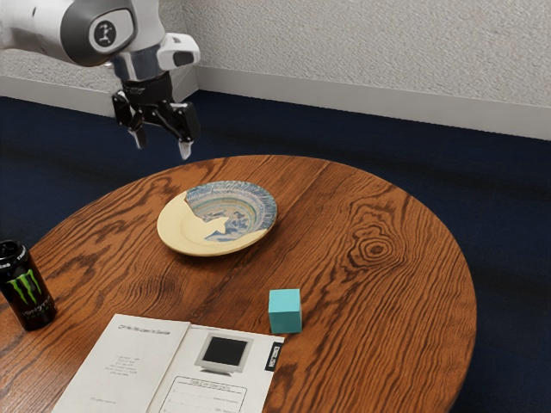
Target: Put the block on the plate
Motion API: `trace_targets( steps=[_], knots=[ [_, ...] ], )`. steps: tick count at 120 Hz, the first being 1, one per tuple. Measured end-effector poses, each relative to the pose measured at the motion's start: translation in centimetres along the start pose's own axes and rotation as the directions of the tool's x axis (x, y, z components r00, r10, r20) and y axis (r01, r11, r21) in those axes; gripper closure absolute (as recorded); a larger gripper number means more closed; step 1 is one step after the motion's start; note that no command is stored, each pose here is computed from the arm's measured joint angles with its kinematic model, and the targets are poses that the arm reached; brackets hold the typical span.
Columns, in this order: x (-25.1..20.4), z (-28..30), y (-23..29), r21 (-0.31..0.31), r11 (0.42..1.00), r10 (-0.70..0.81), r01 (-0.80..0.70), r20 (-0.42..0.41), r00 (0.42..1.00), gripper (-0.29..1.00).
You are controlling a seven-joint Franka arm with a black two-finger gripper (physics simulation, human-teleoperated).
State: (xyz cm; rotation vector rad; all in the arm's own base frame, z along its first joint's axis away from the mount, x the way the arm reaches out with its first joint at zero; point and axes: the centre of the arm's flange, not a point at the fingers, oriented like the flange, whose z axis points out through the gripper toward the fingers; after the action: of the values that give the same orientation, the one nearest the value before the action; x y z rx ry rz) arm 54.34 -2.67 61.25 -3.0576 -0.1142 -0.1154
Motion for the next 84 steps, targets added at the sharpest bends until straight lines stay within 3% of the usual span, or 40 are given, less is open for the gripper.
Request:
trace_targets(
  steps=[12, 39, 66, 84],
  knots=[
    [0.3, 0.3, 0.3, 0.002, 1.0, -0.007, 0.007, -0.007, 1.0, 0.0],
    [3.0, 7.7, 1.5, 0.013, 0.999, -0.037, 0.036, 0.074, 0.997, 0.0],
    [1.7, 14.0, 8.6, -0.012, 0.998, -0.065, 0.066, 0.089, 0.994, 0.0],
    [2.6, 17.5, 10.6, -0.009, 0.989, -0.147, 0.148, 0.083, 0.986, 0.0]
  ],
)
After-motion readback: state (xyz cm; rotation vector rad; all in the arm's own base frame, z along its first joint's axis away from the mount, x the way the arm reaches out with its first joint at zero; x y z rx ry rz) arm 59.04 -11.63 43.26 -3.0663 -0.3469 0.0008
